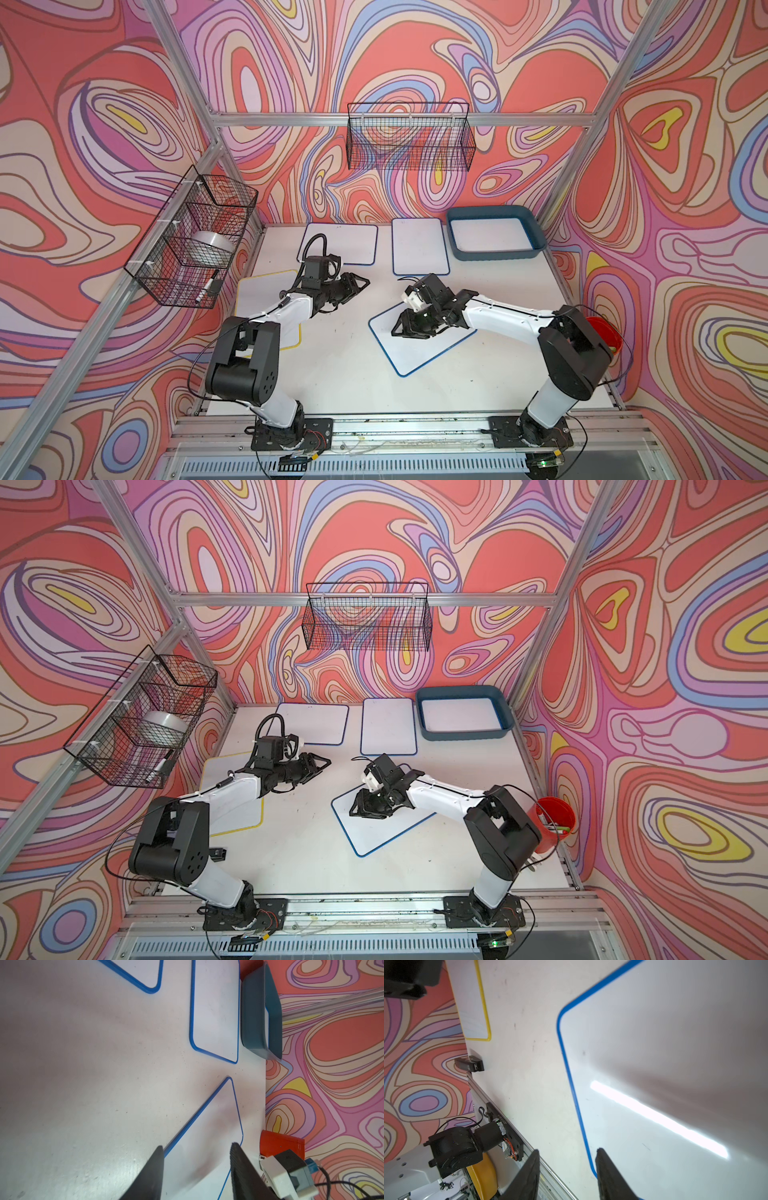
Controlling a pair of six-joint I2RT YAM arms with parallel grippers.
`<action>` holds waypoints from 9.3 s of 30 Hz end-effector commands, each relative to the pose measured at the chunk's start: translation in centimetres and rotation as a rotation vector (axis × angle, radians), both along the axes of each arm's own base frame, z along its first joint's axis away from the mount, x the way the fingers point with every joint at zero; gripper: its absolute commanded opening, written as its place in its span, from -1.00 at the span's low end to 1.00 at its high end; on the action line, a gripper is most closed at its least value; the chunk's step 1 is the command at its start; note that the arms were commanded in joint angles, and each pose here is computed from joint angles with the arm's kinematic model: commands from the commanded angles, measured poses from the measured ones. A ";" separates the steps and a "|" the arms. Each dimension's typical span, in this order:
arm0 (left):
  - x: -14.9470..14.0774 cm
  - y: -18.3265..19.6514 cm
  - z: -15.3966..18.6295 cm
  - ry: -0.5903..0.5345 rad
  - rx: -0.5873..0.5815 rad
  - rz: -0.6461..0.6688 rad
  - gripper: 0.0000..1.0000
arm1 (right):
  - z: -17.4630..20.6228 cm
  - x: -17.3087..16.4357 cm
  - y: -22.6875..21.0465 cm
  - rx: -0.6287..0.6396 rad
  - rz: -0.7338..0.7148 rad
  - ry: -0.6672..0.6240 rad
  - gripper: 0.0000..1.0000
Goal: Put the whiteboard into the storage box
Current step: Move the whiteboard to the center of the board, then pick up the whiteboard at the center of the board.
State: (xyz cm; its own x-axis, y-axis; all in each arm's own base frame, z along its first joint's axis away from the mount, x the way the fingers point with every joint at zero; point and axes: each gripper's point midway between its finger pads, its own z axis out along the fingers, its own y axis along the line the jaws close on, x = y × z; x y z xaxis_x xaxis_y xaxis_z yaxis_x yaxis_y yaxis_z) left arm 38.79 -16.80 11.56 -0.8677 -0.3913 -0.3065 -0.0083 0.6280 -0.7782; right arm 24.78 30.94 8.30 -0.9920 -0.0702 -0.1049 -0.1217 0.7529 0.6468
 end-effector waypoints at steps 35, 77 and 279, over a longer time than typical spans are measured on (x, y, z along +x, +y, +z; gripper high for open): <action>-5.9 -8.7 -9.6 0.161 0.152 -0.345 -0.05 | -7.5 2.8 -17.0 -0.198 -0.488 0.130 -0.03; -8.9 -1.6 -9.6 0.267 0.273 -0.103 -0.02 | -7.7 3.5 -11.5 -0.168 -0.083 0.148 -0.02; -8.1 1.6 -0.5 0.201 -0.145 0.161 -0.39 | -9.6 10.3 -2.7 0.345 -0.090 0.219 -0.01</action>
